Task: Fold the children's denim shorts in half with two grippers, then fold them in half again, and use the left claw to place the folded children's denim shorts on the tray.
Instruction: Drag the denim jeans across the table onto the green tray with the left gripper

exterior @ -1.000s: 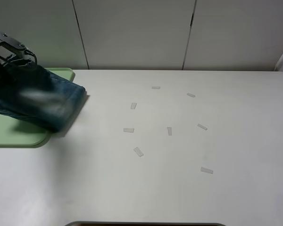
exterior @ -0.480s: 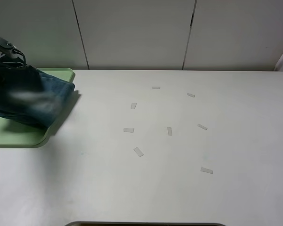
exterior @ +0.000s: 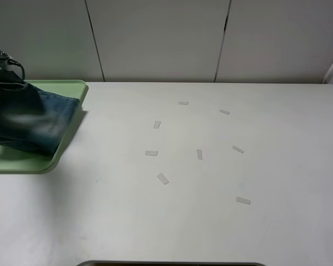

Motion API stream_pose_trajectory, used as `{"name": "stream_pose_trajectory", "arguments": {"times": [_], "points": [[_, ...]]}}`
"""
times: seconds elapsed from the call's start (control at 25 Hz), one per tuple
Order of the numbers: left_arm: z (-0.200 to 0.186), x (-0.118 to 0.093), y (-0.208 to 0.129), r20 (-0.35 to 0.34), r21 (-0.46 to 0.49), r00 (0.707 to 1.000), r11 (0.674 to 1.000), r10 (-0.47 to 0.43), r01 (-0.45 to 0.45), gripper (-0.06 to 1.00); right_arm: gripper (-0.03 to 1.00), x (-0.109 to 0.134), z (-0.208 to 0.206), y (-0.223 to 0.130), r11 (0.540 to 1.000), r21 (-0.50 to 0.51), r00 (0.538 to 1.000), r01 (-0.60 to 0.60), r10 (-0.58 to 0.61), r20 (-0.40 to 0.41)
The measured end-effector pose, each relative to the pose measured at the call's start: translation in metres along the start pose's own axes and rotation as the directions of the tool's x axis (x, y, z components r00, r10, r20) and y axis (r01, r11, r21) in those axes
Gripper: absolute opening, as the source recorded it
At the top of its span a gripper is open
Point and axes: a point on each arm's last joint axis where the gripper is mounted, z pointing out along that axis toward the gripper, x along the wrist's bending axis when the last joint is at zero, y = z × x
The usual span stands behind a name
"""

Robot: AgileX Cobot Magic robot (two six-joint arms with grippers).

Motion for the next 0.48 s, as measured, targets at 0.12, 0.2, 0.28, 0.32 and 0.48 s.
{"name": "stream_pose_trajectory", "arguments": {"times": [0.12, 0.2, 0.28, 0.32, 0.48], "points": [[0.001, 0.004, -0.003, -0.005, 0.004, 1.000, 1.000, -0.029, 0.029, 0.15, 0.69, 0.000, 0.000, 0.000, 1.000, 0.000, 1.000, 0.000, 0.000, 0.000], [0.002, 0.004, -0.005, -0.005, 0.007, 0.999, 0.999, -0.043, 0.043, 0.15, 0.69, 0.000, 0.000, 0.000, 1.000, 0.000, 1.000, 0.000, 0.000, 0.000], [0.004, 0.005, -0.010, -0.003, 0.013, 0.998, 0.998, -0.069, 0.069, 0.15, 0.69, 0.000, 0.000, 0.000, 1.000, 0.000, 1.000, 0.000, 0.000, 0.000], [0.005, 0.006, -0.013, -0.004, 0.017, 0.996, 0.996, -0.087, 0.087, 0.15, 0.69, 0.000, 0.000, 0.000, 1.000, 0.000, 1.000, 0.000, 0.000, 0.000], [0.007, 0.008, -0.017, -0.006, 0.009, 0.994, 0.994, -0.107, 0.107, 0.15, 0.69, 0.000, 0.000, 0.000, 1.000, 0.000, 1.000, 0.000, 0.000, 0.000]]}}
